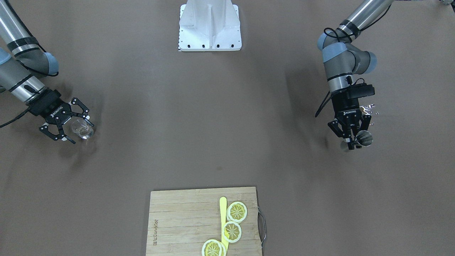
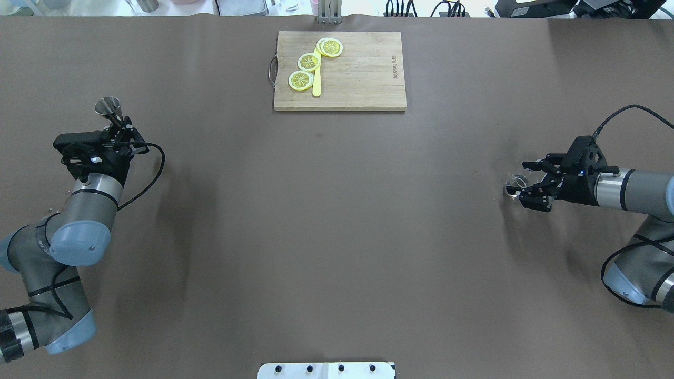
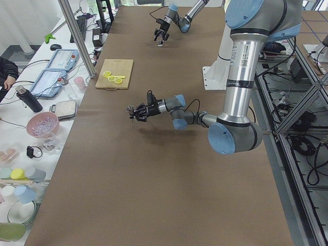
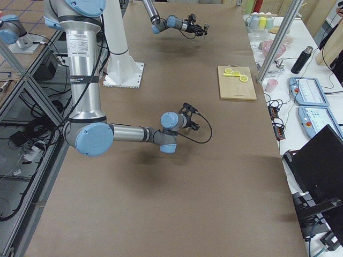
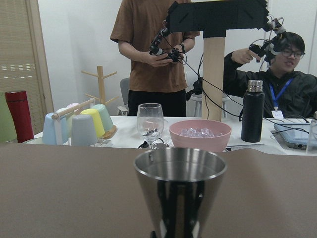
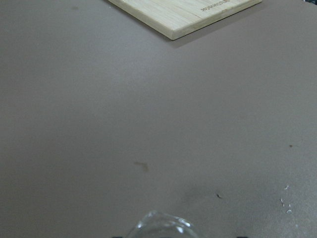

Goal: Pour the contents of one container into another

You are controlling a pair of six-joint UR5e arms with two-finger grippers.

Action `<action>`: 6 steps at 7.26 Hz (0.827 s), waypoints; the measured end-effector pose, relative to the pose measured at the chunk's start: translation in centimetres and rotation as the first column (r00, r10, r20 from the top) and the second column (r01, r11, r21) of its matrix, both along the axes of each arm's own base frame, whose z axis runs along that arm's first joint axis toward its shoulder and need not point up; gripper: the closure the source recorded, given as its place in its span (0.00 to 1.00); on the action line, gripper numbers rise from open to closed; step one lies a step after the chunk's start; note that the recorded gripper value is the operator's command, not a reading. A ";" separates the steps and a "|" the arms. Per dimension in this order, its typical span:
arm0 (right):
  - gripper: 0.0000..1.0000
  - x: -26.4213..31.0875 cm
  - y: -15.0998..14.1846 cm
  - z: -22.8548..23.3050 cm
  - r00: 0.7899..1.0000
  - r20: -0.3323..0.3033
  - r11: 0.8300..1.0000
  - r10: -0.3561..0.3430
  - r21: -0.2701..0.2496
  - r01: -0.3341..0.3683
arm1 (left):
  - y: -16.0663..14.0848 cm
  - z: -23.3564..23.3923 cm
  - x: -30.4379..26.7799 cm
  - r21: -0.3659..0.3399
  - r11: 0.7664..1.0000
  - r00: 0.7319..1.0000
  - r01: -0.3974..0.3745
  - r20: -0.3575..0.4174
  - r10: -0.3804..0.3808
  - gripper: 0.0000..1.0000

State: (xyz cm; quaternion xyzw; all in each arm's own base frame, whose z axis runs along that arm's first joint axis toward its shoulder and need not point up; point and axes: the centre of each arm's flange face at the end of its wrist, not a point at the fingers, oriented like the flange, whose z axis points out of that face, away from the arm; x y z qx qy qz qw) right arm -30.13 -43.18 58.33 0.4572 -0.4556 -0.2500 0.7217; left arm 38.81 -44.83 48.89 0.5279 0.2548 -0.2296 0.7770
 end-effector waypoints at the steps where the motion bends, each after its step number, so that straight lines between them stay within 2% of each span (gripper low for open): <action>1: 0.23 0.0 0.1 0.1 1.000 -0.001 1.000 -0.003 -0.003 0.003 | 0.3 -1.7 0.1 0.016 0.998 0.998 -0.061 0.032 0.060 1.00; 3: 0.32 0.0 0.2 0.3 1.000 -0.003 1.000 -0.006 -0.006 0.006 | 0.9 -5.0 1.1 0.050 0.977 0.976 -0.206 0.086 0.201 1.00; 4: 0.34 0.0 0.2 0.3 1.000 -0.003 1.000 -0.008 -0.006 0.008 | 1.0 -7.1 2.1 0.077 0.959 0.959 -0.274 0.101 0.266 1.00; 6: 0.42 0.0 0.3 0.3 1.000 -0.003 1.000 -0.010 -0.008 0.010 | 0.9 -11.7 4.6 0.143 0.907 0.918 -0.397 0.087 0.388 1.00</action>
